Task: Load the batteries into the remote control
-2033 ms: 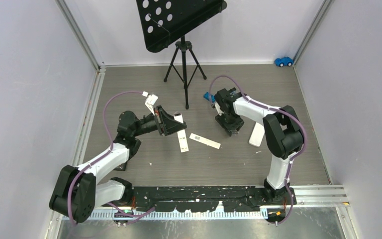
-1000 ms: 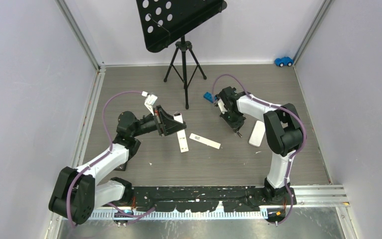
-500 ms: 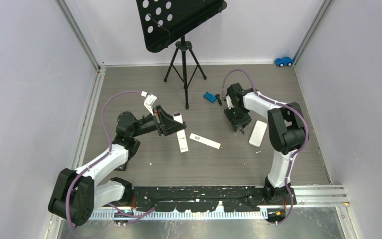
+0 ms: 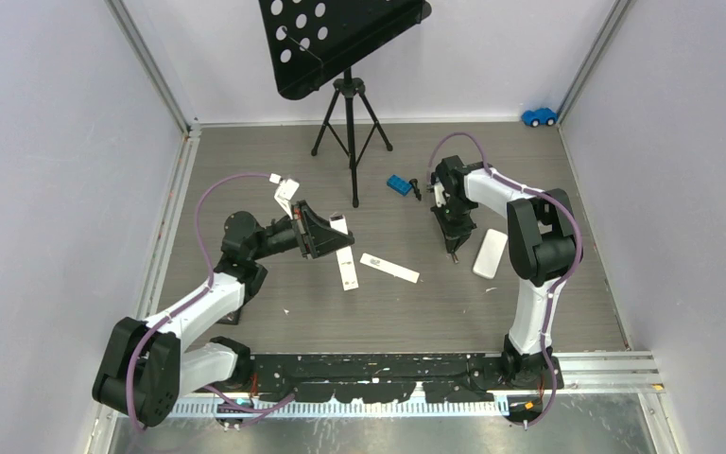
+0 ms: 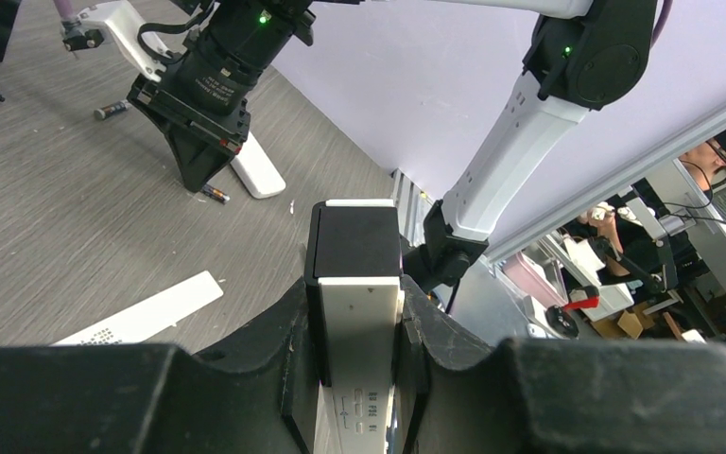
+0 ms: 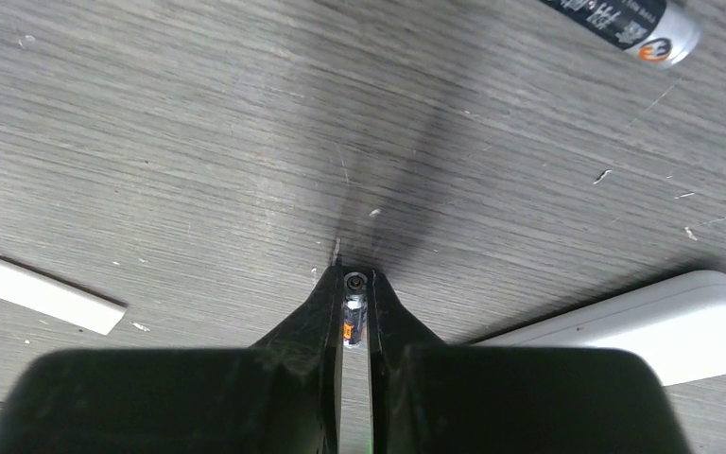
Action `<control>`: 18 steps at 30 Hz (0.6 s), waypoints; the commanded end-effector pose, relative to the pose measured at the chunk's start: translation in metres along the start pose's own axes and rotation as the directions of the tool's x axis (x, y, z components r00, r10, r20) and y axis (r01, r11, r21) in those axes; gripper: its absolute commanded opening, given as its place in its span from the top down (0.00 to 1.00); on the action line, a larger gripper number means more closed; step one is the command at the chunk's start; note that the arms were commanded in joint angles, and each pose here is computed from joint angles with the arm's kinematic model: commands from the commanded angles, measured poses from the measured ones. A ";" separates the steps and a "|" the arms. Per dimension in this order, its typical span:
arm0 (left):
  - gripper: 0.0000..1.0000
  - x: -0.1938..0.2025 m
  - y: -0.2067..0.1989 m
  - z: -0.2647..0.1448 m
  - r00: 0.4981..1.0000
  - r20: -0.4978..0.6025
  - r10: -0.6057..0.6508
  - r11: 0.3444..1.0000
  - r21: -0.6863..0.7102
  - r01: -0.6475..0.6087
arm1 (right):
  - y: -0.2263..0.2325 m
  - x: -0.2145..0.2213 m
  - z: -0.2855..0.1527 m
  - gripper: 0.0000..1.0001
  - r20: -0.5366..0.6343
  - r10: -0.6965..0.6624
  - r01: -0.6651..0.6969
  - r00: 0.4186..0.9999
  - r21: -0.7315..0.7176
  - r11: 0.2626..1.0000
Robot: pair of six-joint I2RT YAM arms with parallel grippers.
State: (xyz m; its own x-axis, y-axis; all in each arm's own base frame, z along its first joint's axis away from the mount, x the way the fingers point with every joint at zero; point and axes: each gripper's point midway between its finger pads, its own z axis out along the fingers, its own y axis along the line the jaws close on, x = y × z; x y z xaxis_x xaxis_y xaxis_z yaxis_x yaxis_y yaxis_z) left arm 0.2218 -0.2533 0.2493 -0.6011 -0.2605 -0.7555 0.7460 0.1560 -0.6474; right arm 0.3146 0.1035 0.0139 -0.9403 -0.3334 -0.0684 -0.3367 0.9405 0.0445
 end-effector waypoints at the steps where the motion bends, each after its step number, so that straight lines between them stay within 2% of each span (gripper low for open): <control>1: 1.00 -0.012 -0.005 0.003 0.999 0.037 0.035 0.999 0.006 -0.035 | -0.001 -0.021 -0.004 0.92 0.097 0.058 -0.059 0.994 0.015 0.998; 5: 1.00 -0.016 0.008 0.004 0.998 0.066 -0.003 0.998 -0.056 0.006 | 0.006 -0.055 -0.036 0.93 0.297 0.184 -0.185 0.937 -0.025 0.982; 8: 1.00 -0.019 0.017 0.006 0.995 0.098 -0.032 0.995 -0.086 0.041 | 0.038 -0.074 -0.082 0.93 0.494 0.139 -0.120 0.858 -0.071 0.990; 11: 1.00 -0.023 0.020 0.006 0.990 0.133 -0.054 0.994 -0.089 0.066 | 0.091 -0.080 -0.133 0.94 0.672 0.080 0.004 0.737 -0.123 0.992; 13: 1.00 -0.026 0.020 0.007 0.985 0.159 -0.062 0.994 -0.083 0.076 | 0.132 -0.076 -0.172 0.94 0.775 0.067 0.086 0.628 -0.155 0.984; 18: 1.00 -0.033 0.023 0.006 0.972 0.213 -0.104 0.988 -0.093 0.126 | 0.211 -0.052 -0.248 0.94 0.903 0.161 0.262 0.399 -0.280 0.924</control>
State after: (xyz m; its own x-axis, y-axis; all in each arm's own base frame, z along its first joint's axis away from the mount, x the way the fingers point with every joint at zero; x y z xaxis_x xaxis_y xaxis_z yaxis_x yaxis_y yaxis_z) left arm 0.2539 -0.2496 0.2396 -0.6469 -0.3955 -0.6520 0.6155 0.2339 -0.7526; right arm 0.2894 0.2716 0.2125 -0.5308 -0.1495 -0.8342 -0.5407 0.8177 0.1976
